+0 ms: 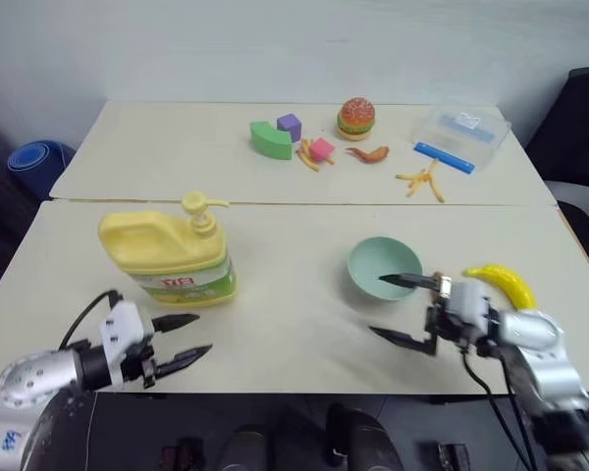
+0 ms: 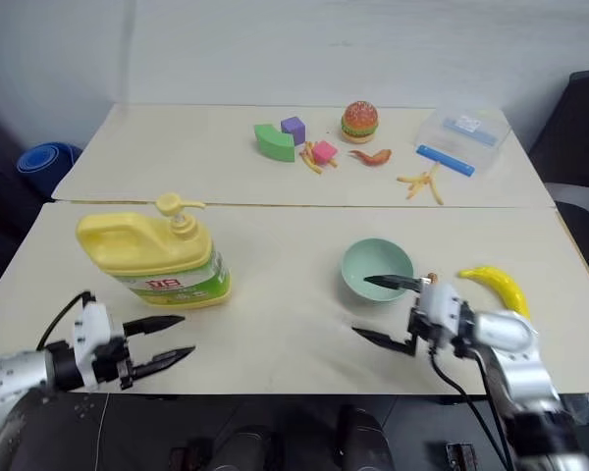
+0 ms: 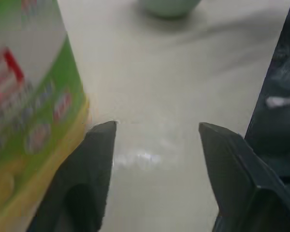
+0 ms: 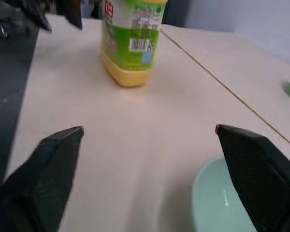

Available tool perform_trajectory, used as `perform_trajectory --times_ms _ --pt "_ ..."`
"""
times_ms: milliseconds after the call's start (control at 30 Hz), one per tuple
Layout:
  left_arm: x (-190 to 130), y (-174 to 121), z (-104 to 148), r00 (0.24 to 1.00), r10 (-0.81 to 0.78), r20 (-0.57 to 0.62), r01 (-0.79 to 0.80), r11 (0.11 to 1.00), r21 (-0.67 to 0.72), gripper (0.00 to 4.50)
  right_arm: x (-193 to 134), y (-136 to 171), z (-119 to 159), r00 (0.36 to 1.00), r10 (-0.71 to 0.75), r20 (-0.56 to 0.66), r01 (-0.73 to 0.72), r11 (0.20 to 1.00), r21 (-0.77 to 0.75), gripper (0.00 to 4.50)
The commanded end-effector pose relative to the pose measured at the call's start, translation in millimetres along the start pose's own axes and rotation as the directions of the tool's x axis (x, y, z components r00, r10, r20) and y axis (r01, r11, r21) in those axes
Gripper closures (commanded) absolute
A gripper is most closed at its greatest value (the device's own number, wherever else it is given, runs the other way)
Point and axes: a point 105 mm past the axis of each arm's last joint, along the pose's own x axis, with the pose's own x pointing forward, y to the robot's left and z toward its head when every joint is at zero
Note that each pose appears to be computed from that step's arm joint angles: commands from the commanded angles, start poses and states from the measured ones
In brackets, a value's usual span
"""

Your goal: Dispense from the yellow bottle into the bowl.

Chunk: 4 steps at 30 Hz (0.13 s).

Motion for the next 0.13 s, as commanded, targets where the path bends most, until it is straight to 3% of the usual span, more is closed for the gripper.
perform_trajectory --times_ms 33,133 --pt "-6 -2 -19 0.998 0.053 -0.031 -0.051 0.997 0.062 1.72 -25 5 7 0.998 -0.063 -0.014 0.064 0.997 0.034 0.03" --pt "-13 10 -32 0.982 0.188 -0.016 -0.185 0.978 0.092 1.72 -49 12 -15 0.984 -0.144 -0.101 0.144 0.990 -0.002 0.03"
